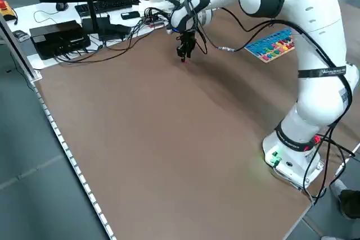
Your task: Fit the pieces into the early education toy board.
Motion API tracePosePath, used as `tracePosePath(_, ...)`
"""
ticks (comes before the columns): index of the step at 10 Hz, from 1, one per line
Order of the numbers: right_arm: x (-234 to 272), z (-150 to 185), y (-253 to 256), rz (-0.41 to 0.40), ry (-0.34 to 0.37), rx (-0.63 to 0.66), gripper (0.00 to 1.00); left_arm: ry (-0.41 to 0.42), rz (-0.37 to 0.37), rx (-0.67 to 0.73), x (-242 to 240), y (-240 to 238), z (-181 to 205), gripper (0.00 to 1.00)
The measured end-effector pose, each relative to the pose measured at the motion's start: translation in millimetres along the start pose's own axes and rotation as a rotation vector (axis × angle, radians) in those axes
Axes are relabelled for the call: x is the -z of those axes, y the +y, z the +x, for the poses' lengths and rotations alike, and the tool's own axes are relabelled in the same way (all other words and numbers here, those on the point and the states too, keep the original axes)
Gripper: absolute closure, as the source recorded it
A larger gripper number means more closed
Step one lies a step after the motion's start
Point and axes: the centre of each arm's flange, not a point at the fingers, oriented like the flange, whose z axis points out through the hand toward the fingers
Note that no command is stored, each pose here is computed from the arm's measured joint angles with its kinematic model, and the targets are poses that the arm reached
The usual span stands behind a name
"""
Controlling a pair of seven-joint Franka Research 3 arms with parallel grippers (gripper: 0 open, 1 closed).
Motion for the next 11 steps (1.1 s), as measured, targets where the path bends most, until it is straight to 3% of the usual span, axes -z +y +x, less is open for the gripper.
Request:
tracePosePath(7,-45.5,-30.6,-43.6,-0.018,-0.030,0.017,0.65,-0.013,0.008,0.003,-6.6,-11.0,-1.8,0.61)
tracePosePath(11,-50.0,-37.3,-49.1,-0.026,-0.042,0.030,0.65,-0.010,0.010,-0.005,-6.4,-12.1,-1.2,0.79)
